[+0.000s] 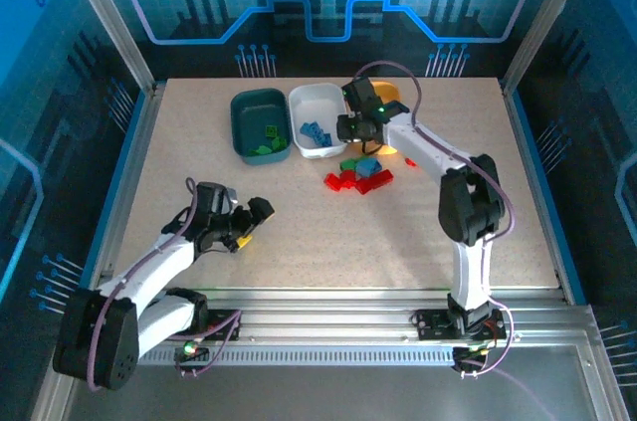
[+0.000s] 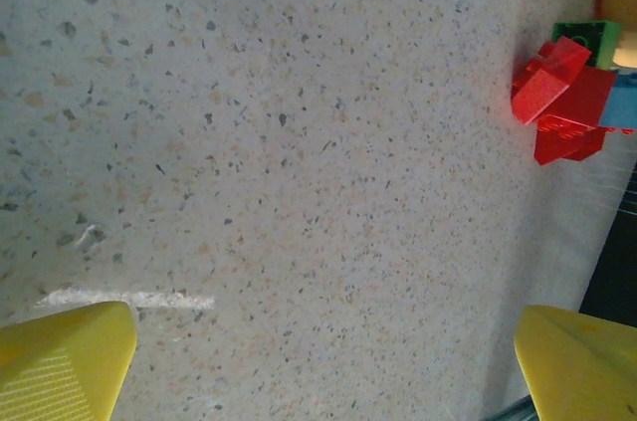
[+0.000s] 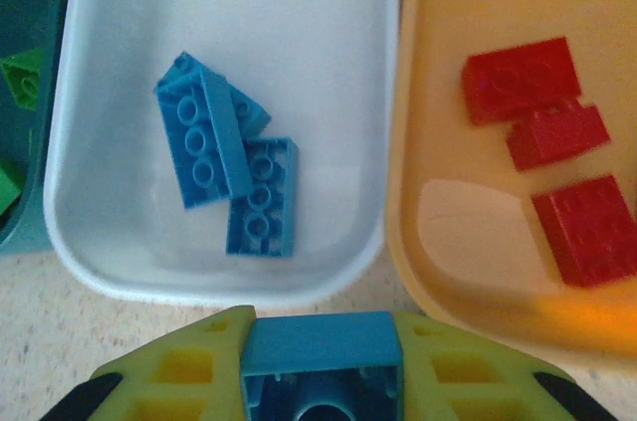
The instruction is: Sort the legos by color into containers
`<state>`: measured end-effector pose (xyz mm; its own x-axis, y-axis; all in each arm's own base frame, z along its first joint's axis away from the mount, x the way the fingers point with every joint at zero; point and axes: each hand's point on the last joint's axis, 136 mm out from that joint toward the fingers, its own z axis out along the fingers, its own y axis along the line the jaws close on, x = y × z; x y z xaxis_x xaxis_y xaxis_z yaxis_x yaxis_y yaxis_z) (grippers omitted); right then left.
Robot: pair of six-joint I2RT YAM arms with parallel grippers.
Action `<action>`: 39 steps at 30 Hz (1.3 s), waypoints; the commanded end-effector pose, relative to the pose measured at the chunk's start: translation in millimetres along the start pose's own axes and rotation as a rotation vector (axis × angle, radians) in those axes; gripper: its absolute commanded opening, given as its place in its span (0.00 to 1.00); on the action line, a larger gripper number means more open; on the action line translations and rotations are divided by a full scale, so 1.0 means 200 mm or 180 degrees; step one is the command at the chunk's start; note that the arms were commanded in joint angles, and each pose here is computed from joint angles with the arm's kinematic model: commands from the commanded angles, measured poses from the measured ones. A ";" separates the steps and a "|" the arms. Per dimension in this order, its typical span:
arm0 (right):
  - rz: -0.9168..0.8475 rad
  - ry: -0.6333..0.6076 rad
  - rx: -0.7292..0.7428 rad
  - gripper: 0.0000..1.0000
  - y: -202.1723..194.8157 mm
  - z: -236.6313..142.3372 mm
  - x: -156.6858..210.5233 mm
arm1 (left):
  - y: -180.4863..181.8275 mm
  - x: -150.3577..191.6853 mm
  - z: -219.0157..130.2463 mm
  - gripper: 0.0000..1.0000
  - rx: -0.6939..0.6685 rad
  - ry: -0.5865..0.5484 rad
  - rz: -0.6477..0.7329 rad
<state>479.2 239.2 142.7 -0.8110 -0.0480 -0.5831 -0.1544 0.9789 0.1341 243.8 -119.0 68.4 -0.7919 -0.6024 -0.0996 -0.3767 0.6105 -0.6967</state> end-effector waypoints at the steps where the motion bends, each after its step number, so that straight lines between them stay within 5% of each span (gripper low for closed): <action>1: -0.0261 0.0003 -0.0038 0.27 0.10 0.03 -0.05 | -0.05 0.01 -0.03 0.99 0.0147 -0.0027 0.0105; 8: -0.0322 0.0169 0.0040 0.31 0.16 0.20 -0.05 | -0.04 0.04 -0.04 0.99 0.0187 0.0047 0.0152; 13: -0.0315 0.0219 0.0072 0.48 0.18 0.24 -0.07 | -0.06 0.05 -0.04 0.99 0.0217 0.0081 0.0179; 22: -0.0265 -0.0047 0.0175 0.57 0.15 -0.02 -0.17 | -0.12 0.02 -0.03 0.99 0.0287 0.0090 0.0186; 32: 0.0519 0.0254 0.0792 0.74 -0.19 -0.17 0.35 | -0.21 0.08 0.11 0.99 0.0297 0.0280 0.0333; 39: 0.0623 0.0535 0.0589 0.76 -0.15 -0.05 0.53 | -0.24 0.11 0.19 0.99 0.0255 0.0349 0.0368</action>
<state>391.5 185.0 94.2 -0.9010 0.0914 -0.4240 0.0966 0.9953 0.0094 249.6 -174.8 63.1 -0.8876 -0.4532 -0.0825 -0.2604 0.6415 -0.7216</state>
